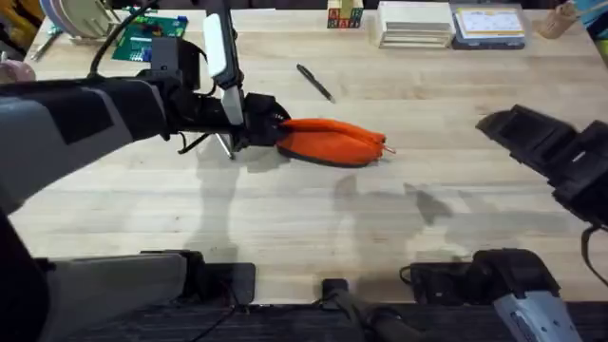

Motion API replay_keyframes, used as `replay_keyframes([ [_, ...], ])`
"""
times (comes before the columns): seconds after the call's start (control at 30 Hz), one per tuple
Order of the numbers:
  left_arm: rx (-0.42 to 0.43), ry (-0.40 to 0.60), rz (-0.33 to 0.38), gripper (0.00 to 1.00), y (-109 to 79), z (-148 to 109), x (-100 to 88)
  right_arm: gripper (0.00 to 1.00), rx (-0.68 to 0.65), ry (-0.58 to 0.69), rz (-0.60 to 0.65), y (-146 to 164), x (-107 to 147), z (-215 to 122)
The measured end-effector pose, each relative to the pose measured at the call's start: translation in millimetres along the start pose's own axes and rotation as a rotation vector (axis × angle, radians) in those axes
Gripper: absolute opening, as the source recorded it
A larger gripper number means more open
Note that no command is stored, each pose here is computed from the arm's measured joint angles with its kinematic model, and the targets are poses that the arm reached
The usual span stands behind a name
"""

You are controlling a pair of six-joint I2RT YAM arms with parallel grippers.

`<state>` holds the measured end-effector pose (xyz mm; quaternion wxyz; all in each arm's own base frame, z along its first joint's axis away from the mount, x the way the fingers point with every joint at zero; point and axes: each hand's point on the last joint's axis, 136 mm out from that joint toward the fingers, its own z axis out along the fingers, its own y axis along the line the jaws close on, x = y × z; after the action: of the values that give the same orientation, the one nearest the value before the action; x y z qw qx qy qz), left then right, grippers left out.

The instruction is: Unzip the bag, pick up the pens from the table one at a time and place them inside, then zip the bag closed.

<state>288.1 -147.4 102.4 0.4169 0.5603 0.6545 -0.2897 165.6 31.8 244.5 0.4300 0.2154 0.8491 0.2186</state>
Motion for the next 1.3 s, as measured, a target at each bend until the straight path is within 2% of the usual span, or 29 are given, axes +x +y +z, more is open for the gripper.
replay_keyframes([
  [0.2, 0.0, 0.0, 0.0, 0.044, 0.0, 0, 0.0, 0.998, -0.052, 0.002, 0.031, 10, -2, 1],
  [0.37, 0.0, 0.0, 0.0, 0.044, 0.0, 0, -0.1, 0.998, -0.028, 0.075, 0.048, 9, 2, 15],
  [0.77, 0.0, 0.0, 0.0, 0.044, 0.0, 0, 0.0, 0.998, 0.073, 0.413, 0.149, -2, 31, 76],
  [0.87, 0.0, 0.0, 0.0, 0.044, 0.0, 0, -0.1, 0.998, 0.121, 0.521, 0.212, -9, 44, 94],
  [1.0, 0.0, 0.0, 0.0, 0.044, 0.0, 0, -0.1, 0.998, 0.059, 0.601, 0.224, 0, 50, 113],
  [1.3, 0.0, 0.0, 0.0, 0.044, 0.0, 0, 0.0, 0.997, -0.014, 0.657, 0.181, 8, 54, 128],
])
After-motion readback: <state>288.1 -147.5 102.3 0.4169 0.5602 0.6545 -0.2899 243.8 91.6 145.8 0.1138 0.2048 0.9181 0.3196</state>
